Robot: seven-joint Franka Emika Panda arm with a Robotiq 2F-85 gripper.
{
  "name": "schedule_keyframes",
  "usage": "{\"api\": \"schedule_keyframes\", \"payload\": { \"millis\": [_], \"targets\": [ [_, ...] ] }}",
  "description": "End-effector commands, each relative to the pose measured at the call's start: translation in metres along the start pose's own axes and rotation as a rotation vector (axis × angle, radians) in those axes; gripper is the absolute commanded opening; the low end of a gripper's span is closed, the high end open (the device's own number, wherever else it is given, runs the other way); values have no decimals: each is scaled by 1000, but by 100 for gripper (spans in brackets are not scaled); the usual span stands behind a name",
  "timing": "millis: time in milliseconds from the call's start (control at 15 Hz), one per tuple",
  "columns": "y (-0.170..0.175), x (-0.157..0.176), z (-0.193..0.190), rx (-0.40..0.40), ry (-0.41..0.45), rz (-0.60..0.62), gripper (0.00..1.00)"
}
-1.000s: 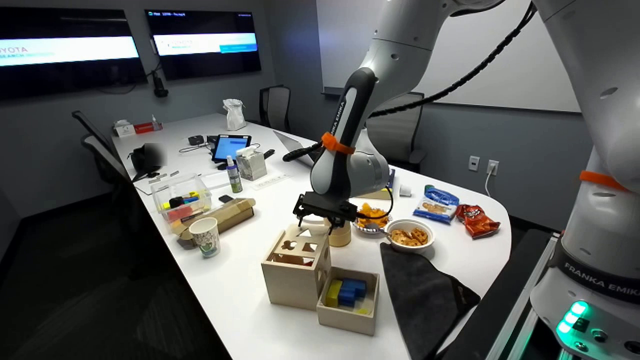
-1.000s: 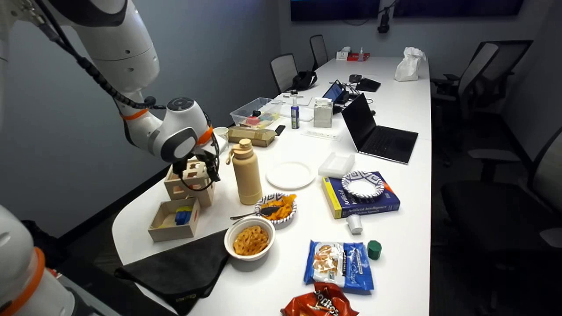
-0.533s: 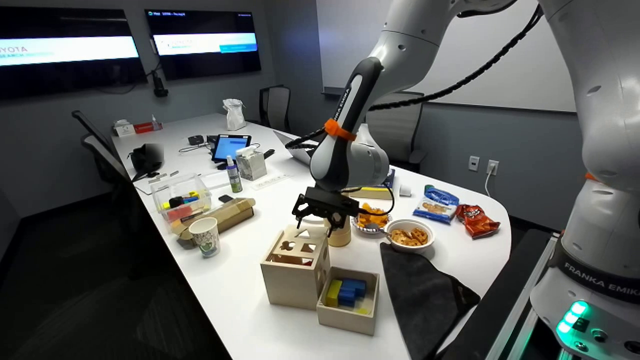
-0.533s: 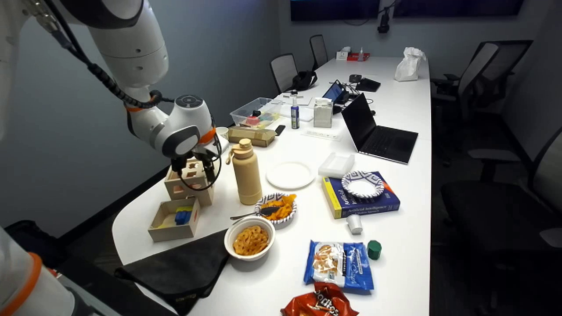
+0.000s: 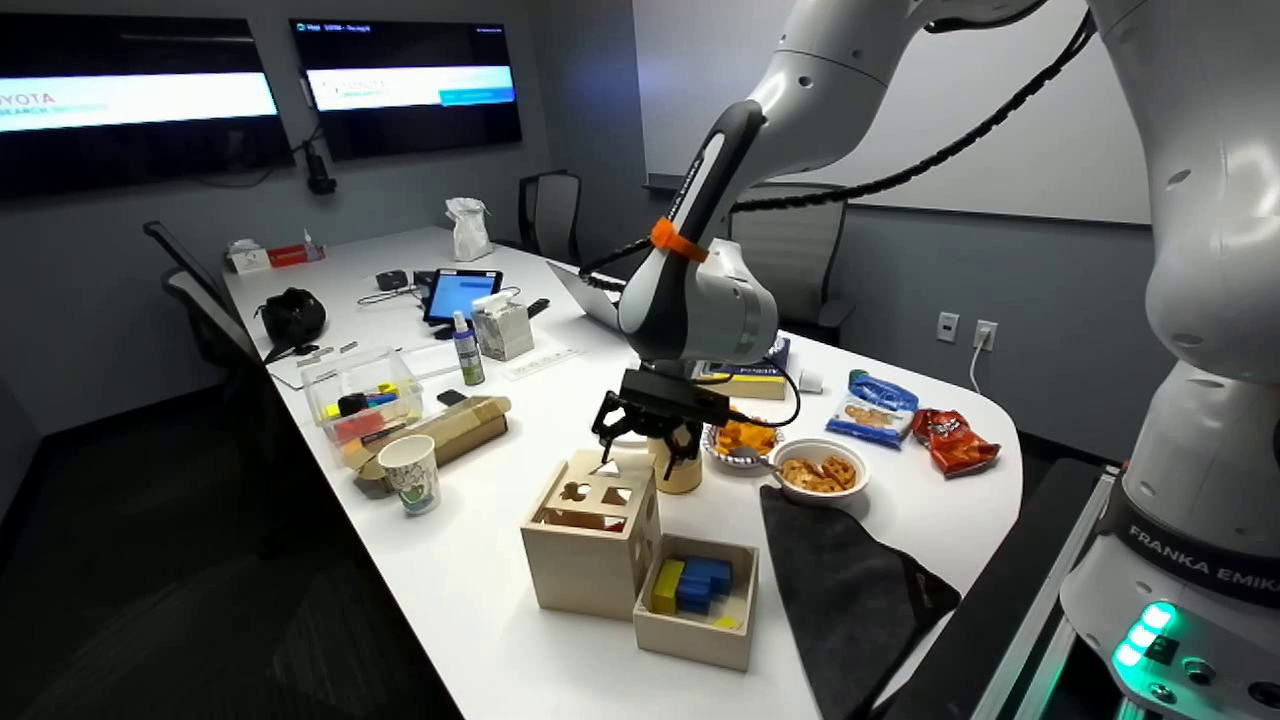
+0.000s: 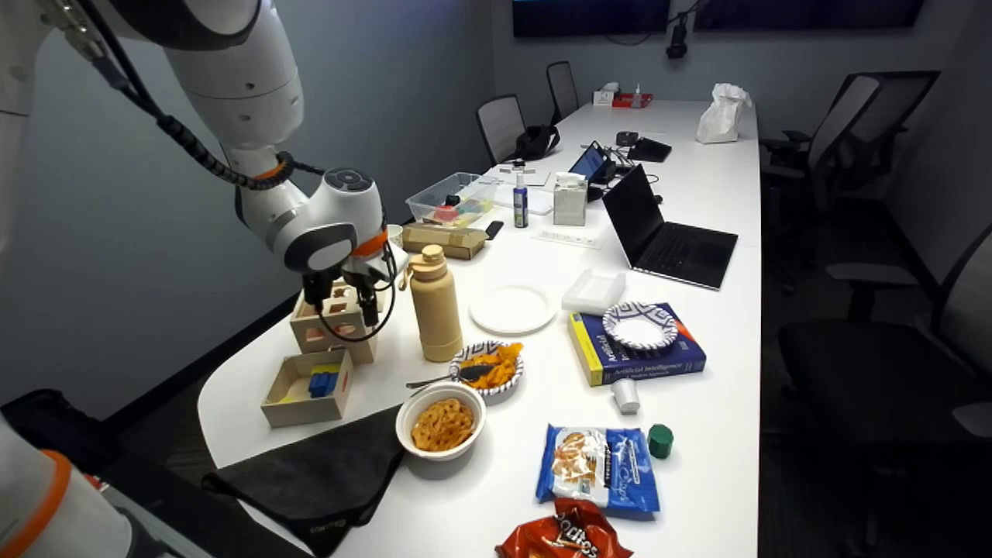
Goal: Close the lid on the wooden toy box.
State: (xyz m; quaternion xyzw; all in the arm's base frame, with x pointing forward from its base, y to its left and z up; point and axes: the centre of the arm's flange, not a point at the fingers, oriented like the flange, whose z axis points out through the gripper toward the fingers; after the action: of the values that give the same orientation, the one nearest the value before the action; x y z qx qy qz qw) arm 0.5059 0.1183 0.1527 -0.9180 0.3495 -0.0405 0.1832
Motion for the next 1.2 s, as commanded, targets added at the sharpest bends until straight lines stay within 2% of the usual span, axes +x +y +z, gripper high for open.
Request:
{"api": "schedule_keyframes", "payload": {
  "millis": [0,333,600,800,1133],
  "targets": [
    [-1,0,-10,9,103,1,100],
    [0,13,-9,24,248,10,100],
    [3,20,-2,4,306,7,100],
    [4,20,3,-21,304,0,100],
    [4,16,9,-44,249,-16,100]
  ]
}}
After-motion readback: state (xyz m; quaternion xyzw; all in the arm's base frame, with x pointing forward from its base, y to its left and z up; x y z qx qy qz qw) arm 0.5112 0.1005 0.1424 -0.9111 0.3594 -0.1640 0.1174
